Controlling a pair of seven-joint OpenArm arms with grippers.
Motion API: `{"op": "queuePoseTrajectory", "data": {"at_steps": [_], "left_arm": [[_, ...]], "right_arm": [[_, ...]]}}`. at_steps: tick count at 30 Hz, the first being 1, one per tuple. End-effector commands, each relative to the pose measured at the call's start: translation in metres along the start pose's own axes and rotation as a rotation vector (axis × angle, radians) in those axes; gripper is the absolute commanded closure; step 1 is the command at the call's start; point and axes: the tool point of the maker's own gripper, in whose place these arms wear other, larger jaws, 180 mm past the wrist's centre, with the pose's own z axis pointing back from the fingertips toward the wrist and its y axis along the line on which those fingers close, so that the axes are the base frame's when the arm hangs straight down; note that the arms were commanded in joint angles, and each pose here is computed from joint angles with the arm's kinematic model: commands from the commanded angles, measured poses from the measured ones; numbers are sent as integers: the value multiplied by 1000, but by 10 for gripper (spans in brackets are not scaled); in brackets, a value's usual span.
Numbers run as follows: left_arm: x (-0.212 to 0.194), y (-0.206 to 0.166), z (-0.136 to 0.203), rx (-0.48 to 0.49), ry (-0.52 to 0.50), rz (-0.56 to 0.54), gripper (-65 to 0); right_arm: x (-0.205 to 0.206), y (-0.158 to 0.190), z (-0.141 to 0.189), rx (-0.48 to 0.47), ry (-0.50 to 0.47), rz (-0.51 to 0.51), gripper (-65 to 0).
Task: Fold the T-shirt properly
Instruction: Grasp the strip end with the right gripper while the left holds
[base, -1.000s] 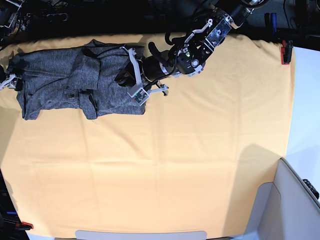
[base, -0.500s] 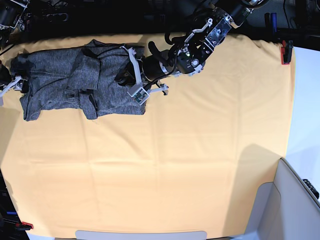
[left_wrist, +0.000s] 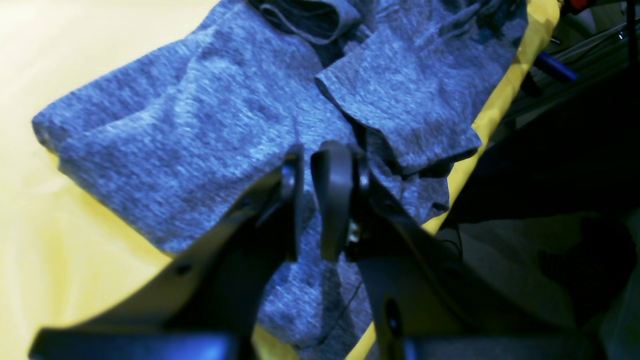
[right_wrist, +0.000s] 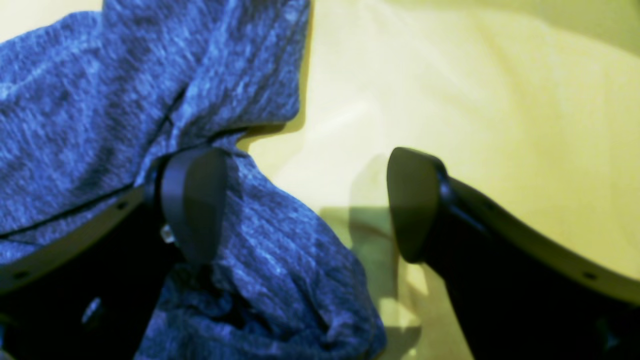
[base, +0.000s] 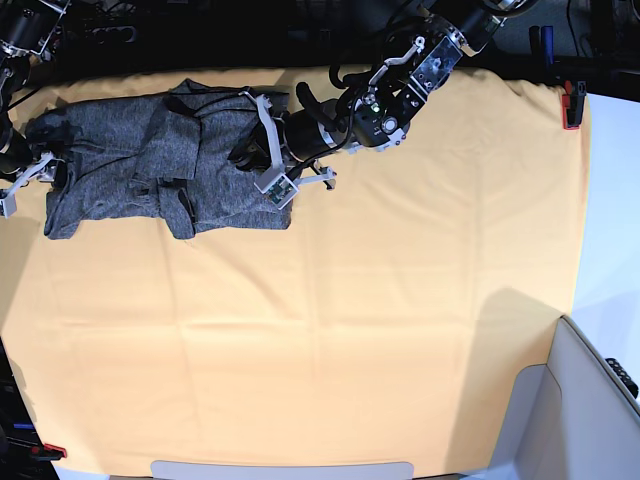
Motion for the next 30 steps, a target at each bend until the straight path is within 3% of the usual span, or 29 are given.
{"op": "queuePoseTrajectory", "data": {"at_steps": [1, 7, 16, 23, 30], "left_arm": [[16, -4, 1, -12, -54, -12, -75], [16, -5, 1, -15, -52, -13, -75], [13, -6, 1, -17, -47, -6, -75], [11, -8, 1, -20, -44, 1, -75], [11, -7, 1, -17, -45, 2, -75]], "right_arm": [[8, -1, 5, 5, -13, 22, -492], [25, 3, 20, -19, -64, 82, -492], [19, -27, 43, -99, -98, 21, -492], [11, -5, 28, -50, -106, -25, -492], [24, 24, 11, 19, -113, 11, -492]]}}
